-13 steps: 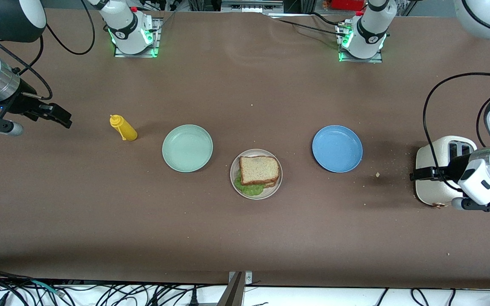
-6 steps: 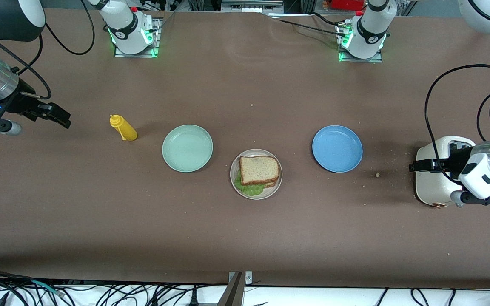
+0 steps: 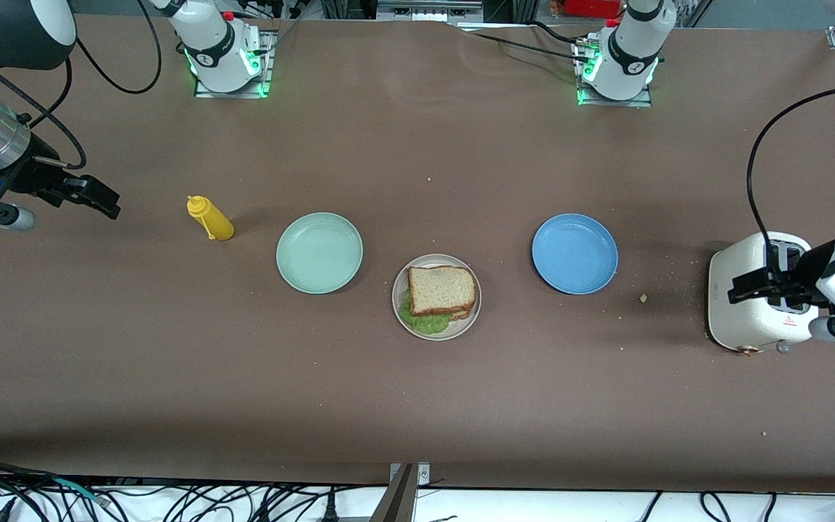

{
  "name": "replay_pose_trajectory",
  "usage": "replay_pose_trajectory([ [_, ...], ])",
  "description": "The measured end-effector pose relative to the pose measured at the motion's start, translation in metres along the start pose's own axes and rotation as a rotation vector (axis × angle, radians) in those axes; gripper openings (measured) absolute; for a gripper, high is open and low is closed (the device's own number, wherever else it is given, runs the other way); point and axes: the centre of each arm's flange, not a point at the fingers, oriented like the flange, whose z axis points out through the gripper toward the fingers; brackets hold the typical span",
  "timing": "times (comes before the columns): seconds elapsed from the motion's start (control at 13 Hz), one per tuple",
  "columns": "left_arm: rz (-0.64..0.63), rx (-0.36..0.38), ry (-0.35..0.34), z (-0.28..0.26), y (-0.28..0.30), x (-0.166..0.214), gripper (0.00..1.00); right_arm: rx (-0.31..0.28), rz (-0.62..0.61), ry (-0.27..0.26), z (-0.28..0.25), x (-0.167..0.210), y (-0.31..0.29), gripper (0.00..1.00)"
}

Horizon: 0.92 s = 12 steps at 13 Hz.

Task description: Make sandwich in beige plate with both arms

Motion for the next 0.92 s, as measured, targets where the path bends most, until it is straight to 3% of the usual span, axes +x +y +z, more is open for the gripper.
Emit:
replay_pose_trajectory([
  [0.39,-0.017,0.015,-0.07,0.031,0.022,-0.061,1.0,0.0,0.0,0.001,0.0,0.0,0.0,1.0],
  [0.92,0.021,0.108,-0.023,-0.005,0.021,-0.082,1.0,0.001,0.0,0.001,0.0,0.0,0.0,1.0],
])
